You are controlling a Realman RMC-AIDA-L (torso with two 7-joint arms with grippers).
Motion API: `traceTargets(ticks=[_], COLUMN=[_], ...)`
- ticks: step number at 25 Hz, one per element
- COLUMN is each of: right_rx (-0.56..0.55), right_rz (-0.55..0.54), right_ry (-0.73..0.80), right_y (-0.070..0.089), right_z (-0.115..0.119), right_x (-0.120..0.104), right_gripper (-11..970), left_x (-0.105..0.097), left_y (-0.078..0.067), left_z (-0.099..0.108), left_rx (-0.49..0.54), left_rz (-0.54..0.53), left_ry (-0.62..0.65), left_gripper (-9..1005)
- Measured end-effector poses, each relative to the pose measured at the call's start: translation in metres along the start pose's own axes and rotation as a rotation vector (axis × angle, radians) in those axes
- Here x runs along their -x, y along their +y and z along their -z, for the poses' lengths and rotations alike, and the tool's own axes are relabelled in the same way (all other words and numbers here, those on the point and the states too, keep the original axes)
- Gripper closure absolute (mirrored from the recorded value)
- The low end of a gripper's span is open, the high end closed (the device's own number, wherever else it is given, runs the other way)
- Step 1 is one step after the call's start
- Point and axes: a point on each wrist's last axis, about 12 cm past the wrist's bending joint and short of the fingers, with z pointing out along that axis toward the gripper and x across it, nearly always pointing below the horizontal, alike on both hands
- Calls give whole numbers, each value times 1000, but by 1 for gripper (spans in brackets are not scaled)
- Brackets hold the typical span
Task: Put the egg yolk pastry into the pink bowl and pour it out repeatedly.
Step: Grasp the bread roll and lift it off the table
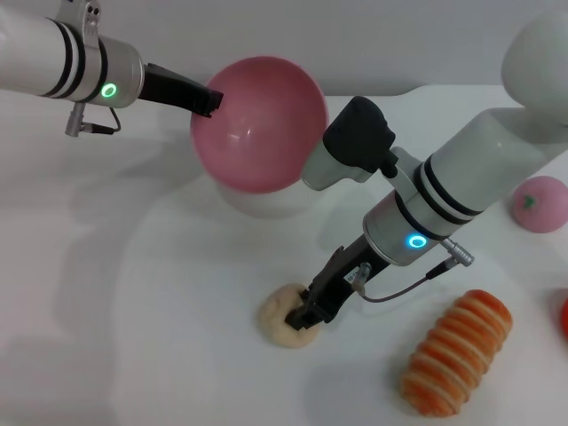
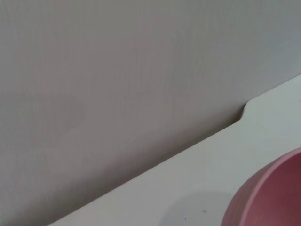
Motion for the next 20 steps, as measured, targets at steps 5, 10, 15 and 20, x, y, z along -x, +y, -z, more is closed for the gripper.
traceTargets(ticks=[5, 10, 15, 20], right_rx=[2, 3, 3, 2], right_rz=[3, 9, 12, 15], right_ry=[2, 2, 2, 5], right_y=[0, 0, 0, 0], right_z=[1, 2, 2, 2], right_x=[0, 1, 2, 2], right_gripper=[639, 681, 736, 774], left_x=[0, 0, 1, 1], left_y=[0, -1, -1, 0], left_z=[0, 0, 0, 1], left_rx=[0, -2, 1, 3], left_rz=[-1, -4, -2, -1], left_ry=[-3, -2, -6, -8], left_gripper=[884, 882, 879, 877])
